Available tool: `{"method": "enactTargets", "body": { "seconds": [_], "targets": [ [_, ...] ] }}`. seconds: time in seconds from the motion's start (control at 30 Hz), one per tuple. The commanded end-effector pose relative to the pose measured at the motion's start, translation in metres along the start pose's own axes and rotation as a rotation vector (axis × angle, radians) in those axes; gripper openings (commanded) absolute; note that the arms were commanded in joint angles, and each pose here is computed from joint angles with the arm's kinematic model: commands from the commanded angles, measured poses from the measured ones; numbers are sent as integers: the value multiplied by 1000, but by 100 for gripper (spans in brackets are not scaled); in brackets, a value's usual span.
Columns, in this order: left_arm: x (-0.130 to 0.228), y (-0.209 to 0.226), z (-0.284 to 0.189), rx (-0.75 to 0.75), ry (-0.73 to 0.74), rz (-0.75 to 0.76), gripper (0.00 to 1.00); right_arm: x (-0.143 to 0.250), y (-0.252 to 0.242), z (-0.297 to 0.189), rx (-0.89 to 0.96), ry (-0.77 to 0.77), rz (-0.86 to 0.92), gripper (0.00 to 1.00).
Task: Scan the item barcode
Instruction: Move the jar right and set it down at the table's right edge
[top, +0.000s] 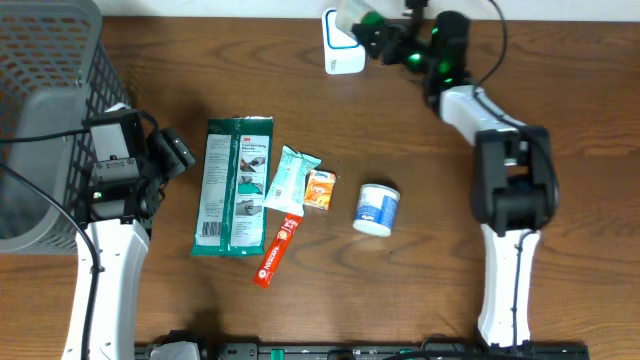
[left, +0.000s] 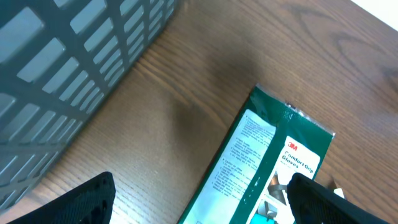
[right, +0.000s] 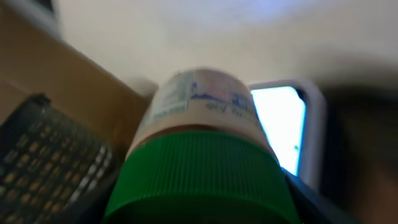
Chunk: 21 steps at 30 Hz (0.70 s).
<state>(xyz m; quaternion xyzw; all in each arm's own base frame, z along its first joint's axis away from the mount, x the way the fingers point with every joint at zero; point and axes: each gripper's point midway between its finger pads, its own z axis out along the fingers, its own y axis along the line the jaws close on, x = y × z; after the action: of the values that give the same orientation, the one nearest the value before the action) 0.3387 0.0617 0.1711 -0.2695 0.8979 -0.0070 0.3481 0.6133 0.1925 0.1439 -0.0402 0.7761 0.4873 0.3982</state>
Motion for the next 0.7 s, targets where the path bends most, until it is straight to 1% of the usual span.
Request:
{"method": "enactTargets", "body": {
  "seconds": [0.0, 0.1, 0.23, 0.3, 0.4, 0.5, 0.57, 0.67],
  "targets": [
    [-13, -1, -8, 1, -38, -12, 88, -59, 59, -51, 56, -43, -170, 1],
    [-13, -1, -8, 1, -38, -12, 88, -61, 58, -90, 295, 2, -207, 1],
    [-13, -1, -8, 1, -38, -12, 88, -57, 61, -168, 680, 72, -261, 1],
    [-13, -1, -8, 1, -38, -12, 88, -51, 63, -213, 862, 112, -267, 1],
    [-13, -1, -8, 1, -38, -12, 88, -32, 67, -272, 1060, 187, -225, 1],
    [-13, -1, -8, 1, -38, -12, 88, -2, 67, -317, 1160, 308, -139, 1],
    [-13, -1, -8, 1, -38, -12, 88, 22, 64, -345, 1207, 402, -40, 1],
    [-13, -1, -8, 1, -38, -12, 88, 47, 53, -376, 1266, 485, 97, 1]
  ]
}}
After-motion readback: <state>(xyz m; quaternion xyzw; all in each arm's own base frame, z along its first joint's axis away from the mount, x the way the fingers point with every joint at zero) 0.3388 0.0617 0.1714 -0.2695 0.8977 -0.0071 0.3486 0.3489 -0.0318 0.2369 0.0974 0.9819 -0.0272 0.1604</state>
